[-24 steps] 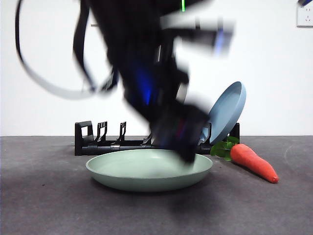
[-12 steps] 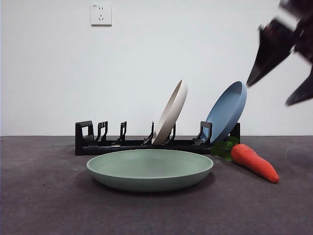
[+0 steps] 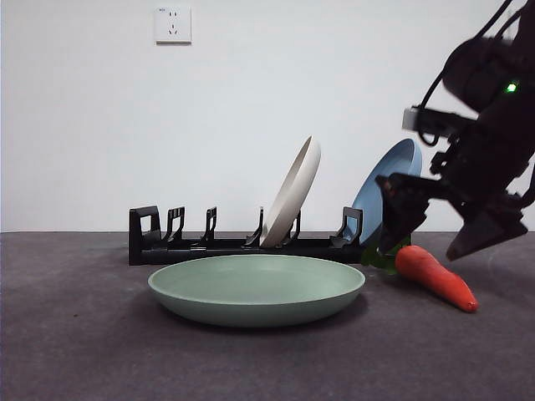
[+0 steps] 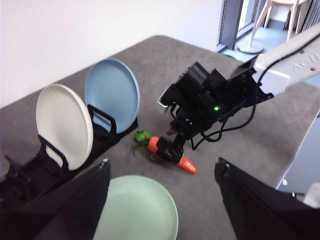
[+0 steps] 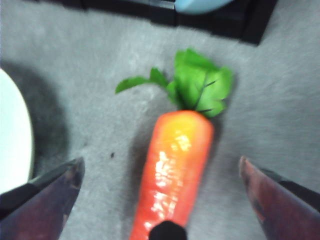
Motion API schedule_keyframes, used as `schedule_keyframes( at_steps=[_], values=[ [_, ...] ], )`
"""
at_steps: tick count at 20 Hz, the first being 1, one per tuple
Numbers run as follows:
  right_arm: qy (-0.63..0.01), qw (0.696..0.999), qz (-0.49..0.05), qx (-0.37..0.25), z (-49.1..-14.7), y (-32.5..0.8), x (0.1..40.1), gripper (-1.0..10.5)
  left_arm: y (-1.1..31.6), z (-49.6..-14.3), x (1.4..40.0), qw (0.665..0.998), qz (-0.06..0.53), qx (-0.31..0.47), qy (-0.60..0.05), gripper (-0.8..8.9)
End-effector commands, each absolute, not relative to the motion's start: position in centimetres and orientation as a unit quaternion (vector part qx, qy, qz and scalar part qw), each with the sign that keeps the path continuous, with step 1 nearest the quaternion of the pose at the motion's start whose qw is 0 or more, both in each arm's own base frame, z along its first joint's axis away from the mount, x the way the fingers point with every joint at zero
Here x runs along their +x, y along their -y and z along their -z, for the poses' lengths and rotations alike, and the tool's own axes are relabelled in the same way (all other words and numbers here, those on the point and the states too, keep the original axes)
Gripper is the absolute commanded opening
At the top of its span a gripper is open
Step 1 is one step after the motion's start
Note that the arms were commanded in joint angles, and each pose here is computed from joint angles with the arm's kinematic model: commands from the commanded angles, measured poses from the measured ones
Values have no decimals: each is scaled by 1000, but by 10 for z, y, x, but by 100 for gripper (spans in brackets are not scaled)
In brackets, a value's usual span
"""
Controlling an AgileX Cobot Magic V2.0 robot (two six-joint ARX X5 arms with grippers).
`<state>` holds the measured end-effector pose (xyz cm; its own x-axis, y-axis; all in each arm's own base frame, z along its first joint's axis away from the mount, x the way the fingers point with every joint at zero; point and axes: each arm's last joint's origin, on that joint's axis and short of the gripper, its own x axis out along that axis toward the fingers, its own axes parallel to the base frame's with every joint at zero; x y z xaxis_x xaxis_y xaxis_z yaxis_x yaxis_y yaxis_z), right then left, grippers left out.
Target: Take the green plate from the plate rack,put the plate on the table,take the carrot from the table,put the carrot in the plate
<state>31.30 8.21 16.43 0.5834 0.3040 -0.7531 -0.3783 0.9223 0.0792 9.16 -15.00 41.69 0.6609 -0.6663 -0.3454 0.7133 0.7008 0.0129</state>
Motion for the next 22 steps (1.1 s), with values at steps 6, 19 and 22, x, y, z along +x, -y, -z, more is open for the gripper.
schedule_keyframes(
  at_steps=[6, 19, 22],
  values=[
    [-433, 882, -184, -36, -149, -84, 317, 229, 148, -410, 90, 903, 376, 84, -191, 354],
    [-429, 883, -189, -27, -164, -85, 310, -11, 141, -396, 86, 886, 363, 134, -255, 354],
    [-410, 878, -246, -10, -195, -98, 291, -11, 139, -393, 85, 882, 360, 146, -268, 354]
  ],
)
